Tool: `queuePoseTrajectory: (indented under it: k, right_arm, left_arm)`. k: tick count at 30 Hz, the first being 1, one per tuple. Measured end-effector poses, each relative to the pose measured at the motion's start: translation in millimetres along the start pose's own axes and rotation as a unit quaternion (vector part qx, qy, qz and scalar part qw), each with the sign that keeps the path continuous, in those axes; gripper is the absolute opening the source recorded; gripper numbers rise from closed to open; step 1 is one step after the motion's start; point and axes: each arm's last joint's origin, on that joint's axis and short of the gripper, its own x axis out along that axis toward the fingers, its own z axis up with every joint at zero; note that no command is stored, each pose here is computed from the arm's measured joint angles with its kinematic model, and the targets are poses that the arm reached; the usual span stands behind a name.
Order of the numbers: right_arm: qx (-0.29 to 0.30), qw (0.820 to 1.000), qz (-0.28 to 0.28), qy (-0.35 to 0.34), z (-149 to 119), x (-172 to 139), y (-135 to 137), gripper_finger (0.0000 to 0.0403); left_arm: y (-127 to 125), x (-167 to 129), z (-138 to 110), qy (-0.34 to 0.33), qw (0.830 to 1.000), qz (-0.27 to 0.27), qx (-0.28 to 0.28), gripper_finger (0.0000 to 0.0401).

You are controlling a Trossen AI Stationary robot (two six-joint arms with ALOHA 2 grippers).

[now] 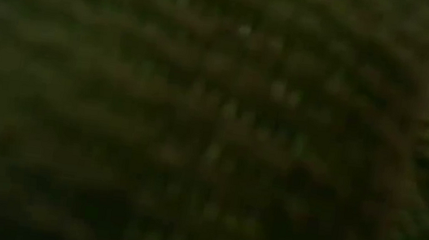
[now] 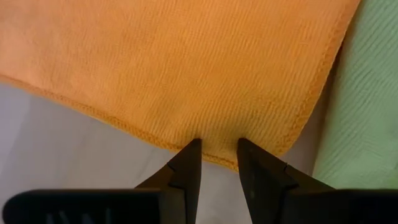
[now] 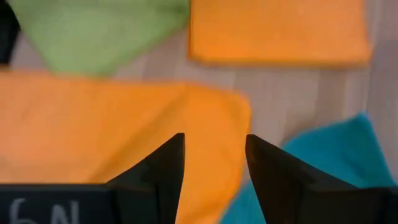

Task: Fold microfiber towels
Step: Fold the orange microfiber cloth

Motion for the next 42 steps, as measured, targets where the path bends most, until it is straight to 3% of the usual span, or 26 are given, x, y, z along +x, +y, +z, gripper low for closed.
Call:
queuePoseTrajectory:
  k: [5,13,25,33,42]
  right_arm:
    - [0.019,0.986,0.014,-0.167,-18.1,24.8,4.7,0.0173]
    - [0.018,0.976,0.009,-0.218,-50.4,108.3,8.2,0.0173]
    - [-0.025,0.986,-0.014,-0.167,-37.9,176.3,5.6,0.0173]
    - [-0.047,0.985,-0.03,-0.166,-20.7,191.6,2.6,0.0173]
    - [-0.055,0.99,0.013,-0.127,-32.5,207.7,3.3,0.0173]
  left_arm:
    - [-1.6,-1.8,0.2,-0.03,1.0,0.006,0.001,0.0096]
    - [-1.0,-1.6,1.7,-0.03,1.0,0.005,-0.002,0.0096]
    - [9.6,4.4,19.4,-0.033,0.999,0.011,-0.012,0.0096]
    - [20.1,8.9,34.1,-0.052,0.998,0.031,-0.005,0.0096]
    - [24.8,11.4,41.0,-0.052,0.998,0.031,0.003,0.0096]
